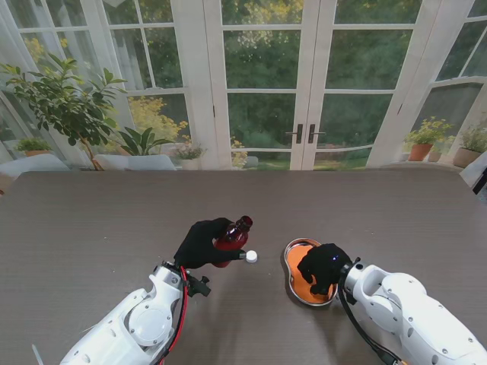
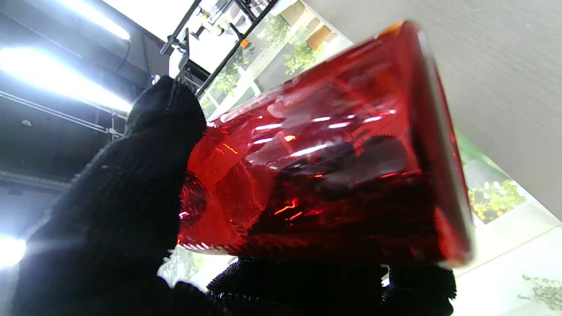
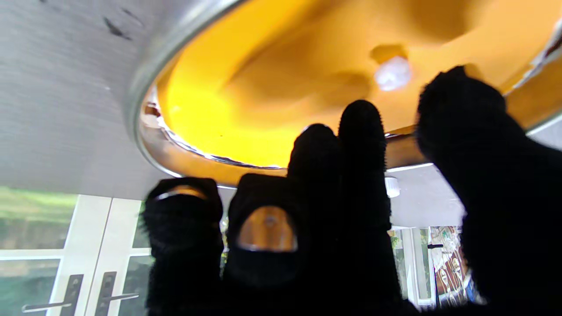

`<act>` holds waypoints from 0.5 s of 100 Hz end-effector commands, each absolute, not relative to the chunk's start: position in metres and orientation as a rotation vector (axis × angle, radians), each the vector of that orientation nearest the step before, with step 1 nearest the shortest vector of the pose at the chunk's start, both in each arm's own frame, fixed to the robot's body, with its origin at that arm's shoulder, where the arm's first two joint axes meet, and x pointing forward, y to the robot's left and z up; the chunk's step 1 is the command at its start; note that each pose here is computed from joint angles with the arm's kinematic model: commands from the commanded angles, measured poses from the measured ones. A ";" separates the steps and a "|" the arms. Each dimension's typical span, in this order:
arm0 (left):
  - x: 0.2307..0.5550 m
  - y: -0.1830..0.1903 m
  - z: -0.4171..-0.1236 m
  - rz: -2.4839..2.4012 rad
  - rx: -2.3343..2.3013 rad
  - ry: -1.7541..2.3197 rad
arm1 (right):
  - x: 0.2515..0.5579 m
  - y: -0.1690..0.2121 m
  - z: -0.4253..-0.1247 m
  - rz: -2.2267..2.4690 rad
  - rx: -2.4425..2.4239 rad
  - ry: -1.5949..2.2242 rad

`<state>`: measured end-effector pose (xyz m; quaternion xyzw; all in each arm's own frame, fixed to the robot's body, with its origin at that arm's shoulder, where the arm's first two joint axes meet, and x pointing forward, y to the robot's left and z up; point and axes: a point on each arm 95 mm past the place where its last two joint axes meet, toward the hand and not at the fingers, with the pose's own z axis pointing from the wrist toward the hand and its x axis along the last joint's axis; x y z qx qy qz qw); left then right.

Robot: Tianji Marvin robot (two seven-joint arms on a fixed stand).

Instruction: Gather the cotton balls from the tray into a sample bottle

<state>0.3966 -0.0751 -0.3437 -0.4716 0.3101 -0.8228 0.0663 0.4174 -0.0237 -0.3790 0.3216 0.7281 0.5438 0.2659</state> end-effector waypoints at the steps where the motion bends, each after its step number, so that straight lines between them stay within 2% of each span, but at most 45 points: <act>1: 0.396 -0.078 -0.342 -2.486 -1.428 0.951 | 0.415 -0.022 -0.380 1.453 0.864 1.998; 50: 0.396 -0.078 -0.343 -2.485 -1.428 0.951 | 0.418 -0.024 -0.390 1.441 0.905 2.026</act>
